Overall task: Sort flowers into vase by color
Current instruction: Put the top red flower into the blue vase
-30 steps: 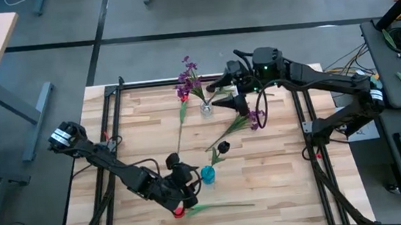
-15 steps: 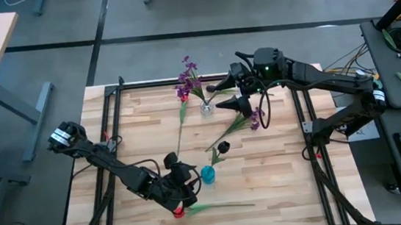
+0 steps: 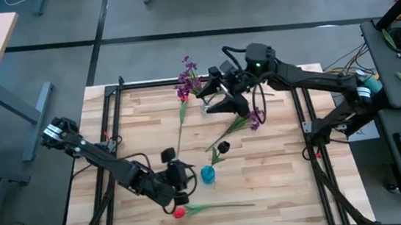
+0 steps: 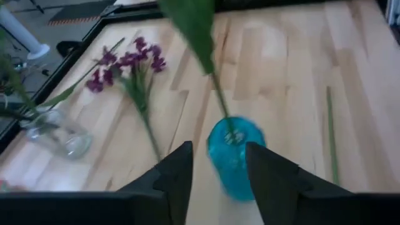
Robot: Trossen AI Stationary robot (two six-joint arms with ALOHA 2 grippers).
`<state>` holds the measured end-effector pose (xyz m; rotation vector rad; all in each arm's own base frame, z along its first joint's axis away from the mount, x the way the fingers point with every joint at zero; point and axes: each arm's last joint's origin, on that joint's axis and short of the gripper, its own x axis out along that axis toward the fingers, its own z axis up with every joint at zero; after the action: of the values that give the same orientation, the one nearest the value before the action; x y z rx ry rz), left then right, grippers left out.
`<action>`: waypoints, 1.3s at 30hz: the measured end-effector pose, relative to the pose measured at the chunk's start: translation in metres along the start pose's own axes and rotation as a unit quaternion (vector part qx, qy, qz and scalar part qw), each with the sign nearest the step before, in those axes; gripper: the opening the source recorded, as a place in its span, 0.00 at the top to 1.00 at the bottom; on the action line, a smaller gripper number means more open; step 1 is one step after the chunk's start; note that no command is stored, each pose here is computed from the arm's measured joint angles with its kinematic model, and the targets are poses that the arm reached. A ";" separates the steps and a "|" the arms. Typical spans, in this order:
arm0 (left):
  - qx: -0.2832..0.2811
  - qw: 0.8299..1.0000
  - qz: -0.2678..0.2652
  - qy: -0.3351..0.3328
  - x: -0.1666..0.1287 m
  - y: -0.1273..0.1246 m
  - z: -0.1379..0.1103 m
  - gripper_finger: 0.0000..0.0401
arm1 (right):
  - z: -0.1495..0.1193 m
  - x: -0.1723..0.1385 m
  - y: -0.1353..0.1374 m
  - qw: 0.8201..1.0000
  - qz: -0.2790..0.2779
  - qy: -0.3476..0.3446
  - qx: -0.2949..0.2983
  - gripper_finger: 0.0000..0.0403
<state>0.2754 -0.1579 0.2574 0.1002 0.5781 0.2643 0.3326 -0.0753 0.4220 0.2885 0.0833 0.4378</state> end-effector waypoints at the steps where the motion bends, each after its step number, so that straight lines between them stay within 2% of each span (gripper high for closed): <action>1: -0.007 1.000 0.003 0.008 -0.004 0.004 -0.002 0.71 | 0.000 0.000 -0.001 1.000 -0.004 0.012 0.011 0.15; 6: -0.087 0.994 0.048 0.054 -0.020 0.028 -0.018 0.80 | -0.003 -0.005 0.010 0.992 -0.055 0.088 0.073 0.15; 9: -0.114 0.988 0.089 0.051 -0.022 0.037 -0.029 0.81 | -0.005 -0.012 0.024 0.979 -0.121 0.135 0.088 0.15; 14: -0.125 0.983 0.130 0.031 -0.012 0.048 -0.039 0.77 | -0.010 -0.030 0.049 0.941 -0.238 0.223 0.093 0.15; 19: -0.132 0.981 0.139 0.030 0.012 0.062 -0.053 0.70 | -0.017 -0.046 0.063 0.907 -0.303 0.276 0.101 0.15; 23: -0.141 0.981 0.103 0.081 0.018 0.070 -0.073 0.68 | -0.020 -0.054 0.067 0.899 -0.316 0.280 0.114 0.15; 27: -0.160 0.977 0.101 0.098 0.012 0.078 -0.090 0.68 | -0.026 -0.060 0.070 0.884 -0.324 0.307 0.136 0.15; 30: -0.215 0.969 0.097 0.072 0.016 0.083 -0.099 0.67 | -0.031 -0.061 0.068 0.877 -0.328 0.320 0.144 0.15; 33: -0.243 0.965 0.089 0.037 0.024 0.085 -0.108 0.62 | -0.036 -0.058 0.065 0.876 -0.328 0.322 0.144 0.15; 35: -0.246 0.965 0.091 0.009 0.031 0.085 -0.111 0.56 | -0.039 -0.057 0.063 0.875 -0.332 0.322 0.143 0.15; 39: -0.224 0.965 0.137 -0.020 0.048 0.093 -0.121 0.44 | -0.041 -0.056 0.062 0.875 -0.331 0.325 0.140 0.15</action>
<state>0.2274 -0.0532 0.1469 -0.2539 0.4518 0.6550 0.2511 -0.0350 0.4015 0.3657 0.8881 -0.1858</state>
